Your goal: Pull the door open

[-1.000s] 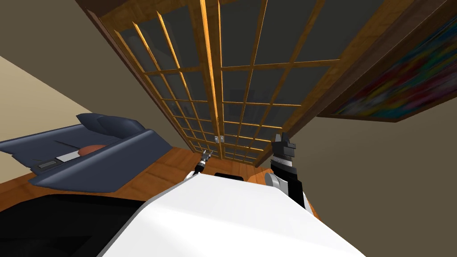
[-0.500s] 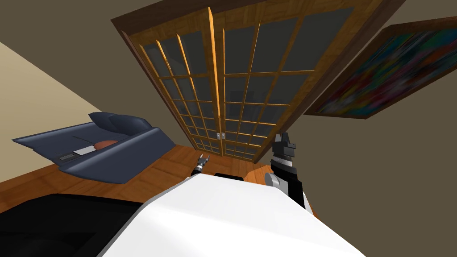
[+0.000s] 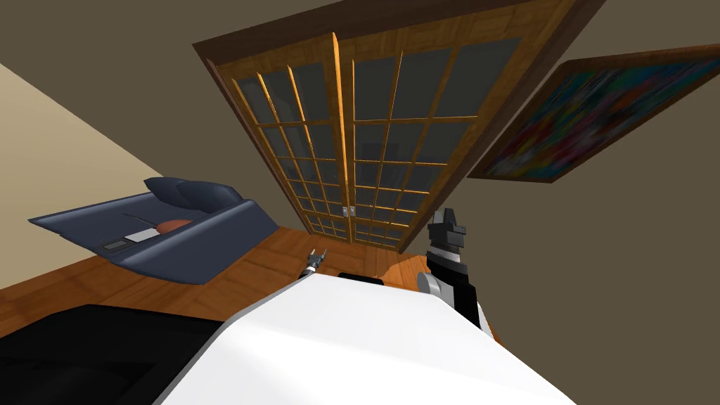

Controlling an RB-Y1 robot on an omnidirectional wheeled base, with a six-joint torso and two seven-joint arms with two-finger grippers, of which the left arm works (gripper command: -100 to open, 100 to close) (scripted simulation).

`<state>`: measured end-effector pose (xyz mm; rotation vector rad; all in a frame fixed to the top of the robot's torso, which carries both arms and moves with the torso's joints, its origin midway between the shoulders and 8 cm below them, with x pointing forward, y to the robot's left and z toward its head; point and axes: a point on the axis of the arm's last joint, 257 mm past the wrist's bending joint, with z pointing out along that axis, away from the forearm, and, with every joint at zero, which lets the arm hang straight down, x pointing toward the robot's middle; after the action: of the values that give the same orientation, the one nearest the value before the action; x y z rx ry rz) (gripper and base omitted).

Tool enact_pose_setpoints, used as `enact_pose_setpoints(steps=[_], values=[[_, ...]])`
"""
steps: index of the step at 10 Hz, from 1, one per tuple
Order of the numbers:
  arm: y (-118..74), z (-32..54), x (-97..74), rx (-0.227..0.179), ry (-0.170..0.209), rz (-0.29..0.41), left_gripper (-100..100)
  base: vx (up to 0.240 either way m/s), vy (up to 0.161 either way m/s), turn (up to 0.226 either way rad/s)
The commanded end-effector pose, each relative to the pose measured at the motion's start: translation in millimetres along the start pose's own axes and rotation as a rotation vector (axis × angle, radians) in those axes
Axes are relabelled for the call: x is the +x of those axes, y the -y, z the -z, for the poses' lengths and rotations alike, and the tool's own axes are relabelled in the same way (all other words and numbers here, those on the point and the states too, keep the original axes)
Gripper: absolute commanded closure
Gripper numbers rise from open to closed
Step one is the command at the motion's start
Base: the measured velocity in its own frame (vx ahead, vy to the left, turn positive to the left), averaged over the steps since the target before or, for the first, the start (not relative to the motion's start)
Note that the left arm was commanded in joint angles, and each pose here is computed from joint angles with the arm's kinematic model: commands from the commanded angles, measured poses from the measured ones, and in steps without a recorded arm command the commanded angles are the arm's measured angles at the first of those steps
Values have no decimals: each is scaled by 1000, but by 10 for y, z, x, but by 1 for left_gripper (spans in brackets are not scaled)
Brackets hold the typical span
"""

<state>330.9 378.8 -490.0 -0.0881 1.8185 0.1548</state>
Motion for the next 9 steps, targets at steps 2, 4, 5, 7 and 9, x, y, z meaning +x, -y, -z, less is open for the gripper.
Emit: enact_pose_setpoints(steps=[2, 4, 5, 7, 9], values=[[-22, 64, 141, -43, -36, -3, -100, -58, 56, -92], [123, -62, 65, -47, -19, 4, -100, 88, 79, -122], [191, -127, 7, -43, -6, 8, -100, 169, 99, -109], [357, -282, -153, -30, 28, 18, -100, 185, 80, -87], [492, -407, -302, -17, 60, 26, -100, 154, 62, -62]])
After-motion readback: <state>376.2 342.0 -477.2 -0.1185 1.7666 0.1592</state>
